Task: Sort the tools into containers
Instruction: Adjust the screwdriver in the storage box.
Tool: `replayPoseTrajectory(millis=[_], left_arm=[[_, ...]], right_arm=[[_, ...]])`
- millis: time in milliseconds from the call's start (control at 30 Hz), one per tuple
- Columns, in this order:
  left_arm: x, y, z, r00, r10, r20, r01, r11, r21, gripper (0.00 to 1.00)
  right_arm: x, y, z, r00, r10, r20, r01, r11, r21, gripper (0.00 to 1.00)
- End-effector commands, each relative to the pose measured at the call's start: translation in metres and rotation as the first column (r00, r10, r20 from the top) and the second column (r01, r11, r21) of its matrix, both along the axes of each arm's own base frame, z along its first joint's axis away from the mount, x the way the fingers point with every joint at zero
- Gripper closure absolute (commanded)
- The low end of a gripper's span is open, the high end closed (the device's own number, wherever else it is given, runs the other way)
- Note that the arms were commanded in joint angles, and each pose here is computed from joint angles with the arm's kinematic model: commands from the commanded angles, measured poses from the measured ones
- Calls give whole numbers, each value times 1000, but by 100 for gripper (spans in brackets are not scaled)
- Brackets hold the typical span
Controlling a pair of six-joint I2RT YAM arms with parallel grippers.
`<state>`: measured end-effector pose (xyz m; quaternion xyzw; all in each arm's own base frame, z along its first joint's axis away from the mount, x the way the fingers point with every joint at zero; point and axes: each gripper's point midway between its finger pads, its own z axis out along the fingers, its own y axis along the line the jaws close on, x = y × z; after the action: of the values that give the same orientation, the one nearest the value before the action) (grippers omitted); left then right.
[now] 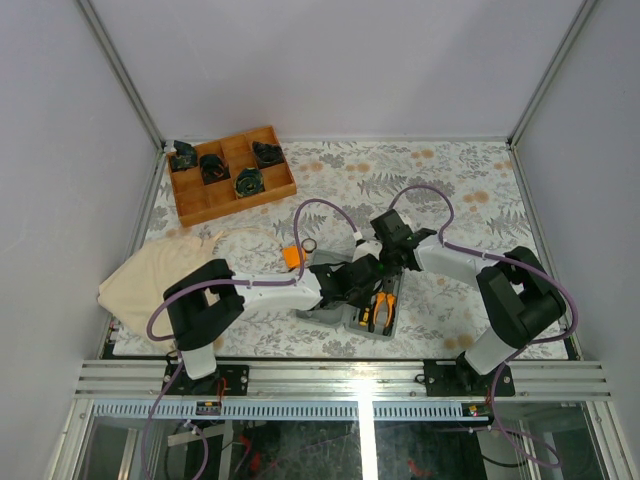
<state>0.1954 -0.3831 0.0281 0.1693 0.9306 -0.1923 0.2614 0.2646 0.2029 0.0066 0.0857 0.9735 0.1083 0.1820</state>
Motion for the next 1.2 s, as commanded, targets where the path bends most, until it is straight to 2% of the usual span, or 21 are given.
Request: replayPoseTrajectory(millis=[0, 333, 467, 667, 800, 967, 1167], left_arm=[[-76, 75, -105, 956, -37, -290, 131, 941, 311, 100], [-95, 113, -134, 937, 1, -350, 162, 886, 434, 100], [-99, 121, -139, 933, 9, -360, 166, 876, 453, 100], [-101, 123, -142, 932, 14, -363, 166, 874, 458, 100], [-100, 123, -140, 933, 15, -360, 162, 875, 456, 100], [-100, 125, -140, 934, 18, -357, 159, 874, 460, 100], [-98, 123, -139, 935, 11, -355, 166, 870, 463, 100]], right_arm=[[-70, -43, -62, 970, 27, -242, -77, 977, -201, 100], [-68, -43, -52, 974, 34, -225, -79, 978, -194, 100], [-65, -40, -43, 978, 43, -206, -81, 980, -181, 100], [-49, -28, -5, 991, 61, -121, -76, 989, -126, 100], [-41, -27, 8, 992, 76, -103, -90, 986, -139, 100], [-53, -33, -14, 979, 90, -185, -123, 977, -177, 100], [-85, -53, -59, 940, 69, -335, -160, 954, -253, 100]])
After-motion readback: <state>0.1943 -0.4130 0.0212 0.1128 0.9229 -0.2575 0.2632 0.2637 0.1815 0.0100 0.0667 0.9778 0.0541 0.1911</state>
